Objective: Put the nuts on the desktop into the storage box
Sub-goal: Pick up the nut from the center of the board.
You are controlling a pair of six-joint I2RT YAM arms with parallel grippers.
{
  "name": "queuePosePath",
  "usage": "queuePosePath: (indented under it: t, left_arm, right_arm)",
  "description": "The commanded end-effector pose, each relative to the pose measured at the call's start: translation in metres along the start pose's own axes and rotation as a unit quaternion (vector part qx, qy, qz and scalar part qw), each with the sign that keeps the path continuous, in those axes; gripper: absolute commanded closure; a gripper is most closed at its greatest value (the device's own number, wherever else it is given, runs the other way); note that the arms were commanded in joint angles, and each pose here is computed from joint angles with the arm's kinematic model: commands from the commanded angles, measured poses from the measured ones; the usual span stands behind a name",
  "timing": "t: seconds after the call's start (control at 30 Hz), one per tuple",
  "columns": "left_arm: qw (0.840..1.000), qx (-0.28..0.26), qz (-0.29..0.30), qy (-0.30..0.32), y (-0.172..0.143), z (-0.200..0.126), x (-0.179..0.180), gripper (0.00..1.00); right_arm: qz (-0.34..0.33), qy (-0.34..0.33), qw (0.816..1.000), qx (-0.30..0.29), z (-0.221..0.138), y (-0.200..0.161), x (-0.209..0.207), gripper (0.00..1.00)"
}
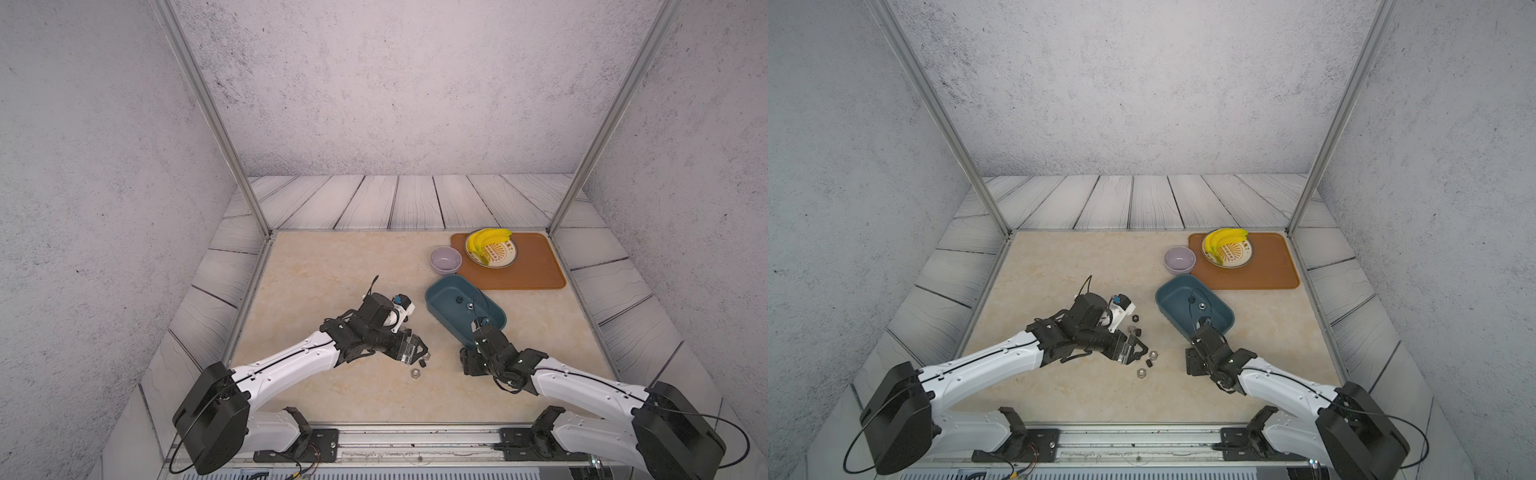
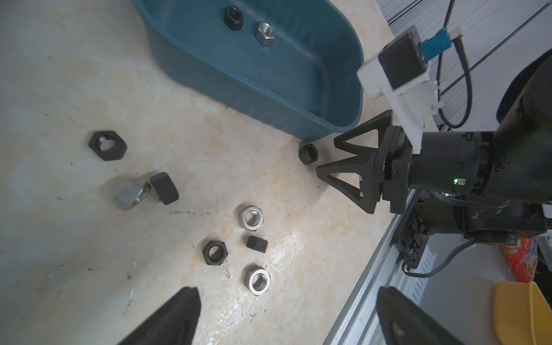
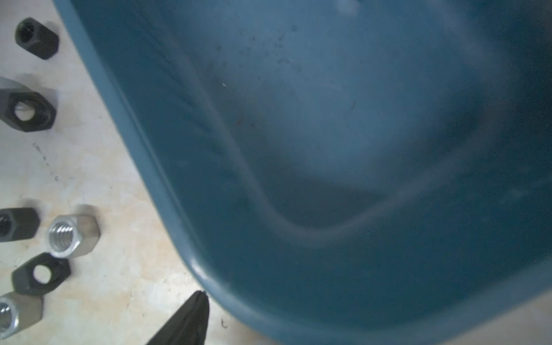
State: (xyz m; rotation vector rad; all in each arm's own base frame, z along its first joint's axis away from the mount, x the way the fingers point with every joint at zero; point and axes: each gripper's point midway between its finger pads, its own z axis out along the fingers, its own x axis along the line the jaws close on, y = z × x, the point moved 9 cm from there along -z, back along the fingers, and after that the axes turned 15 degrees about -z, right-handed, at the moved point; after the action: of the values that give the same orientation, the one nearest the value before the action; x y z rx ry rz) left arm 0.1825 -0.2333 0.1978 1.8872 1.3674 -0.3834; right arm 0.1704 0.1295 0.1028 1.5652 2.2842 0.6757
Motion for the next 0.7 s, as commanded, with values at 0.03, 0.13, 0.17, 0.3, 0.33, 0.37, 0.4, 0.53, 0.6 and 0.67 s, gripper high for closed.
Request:
queuePosePath:
  t: [0.03, 0.13, 0.17, 0.3, 0.33, 0.37, 0.4, 0.53, 0.6, 0.67]
  left_arm:
    - [1.000, -0.012, 0.005, -0.001, 0.000, -0.004, 0.000, 0.02]
    - [1.000, -0.015, 0.005, -0.001, 0.001, -0.005, 0.000, 0.02]
    - [1.000, -0.015, 0.005, 0.000, 0.001, -0.005, 0.000, 0.02]
    - [1.000, -0.016, 0.004, 0.003, 0.000, -0.005, 0.001, 0.02]
    - [1.000, -0.017, 0.004, 0.004, 0.001, -0.005, 0.001, 0.02]
    - [1.000, -0.016, 0.004, 0.004, 0.000, -0.005, 0.001, 0.02]
    - [1.000, -0.016, 0.004, 0.004, 0.001, -0.005, 0.001, 0.02]
    - [1.000, -0.014, 0.003, 0.005, 0.001, -0.004, 0.002, 0.02]
    - [1.000, -0.014, 0.003, 0.005, 0.001, -0.004, 0.001, 0.02]
    - [1.000, -0.014, 0.003, 0.005, 0.000, -0.004, 0.001, 0.02]
  right_arm:
    - [0.011, -0.016, 1.000, 0.000, 0.007, 0.011, 0.003, 0.29]
    - [0.006, -0.023, 1.000, 0.001, 0.012, 0.011, 0.003, 0.29]
    - [0.006, -0.027, 1.000, 0.000, 0.013, 0.011, 0.002, 0.29]
    - [0.000, -0.040, 0.999, -0.009, 0.014, 0.011, 0.000, 0.35]
    - [-0.003, -0.038, 0.999, -0.012, 0.015, 0.010, 0.000, 0.38]
    - [-0.006, -0.035, 0.999, -0.014, 0.016, 0.010, 0.000, 0.42]
    - [-0.012, -0.031, 0.999, -0.016, 0.017, 0.009, 0.001, 0.44]
    - [-0.026, -0.017, 0.999, -0.024, 0.020, 0.008, 0.003, 0.49]
    - [-0.030, -0.010, 0.999, -0.028, 0.022, 0.008, 0.004, 0.50]
    - [-0.034, -0.004, 0.999, -0.027, 0.023, 0.007, 0.005, 0.54]
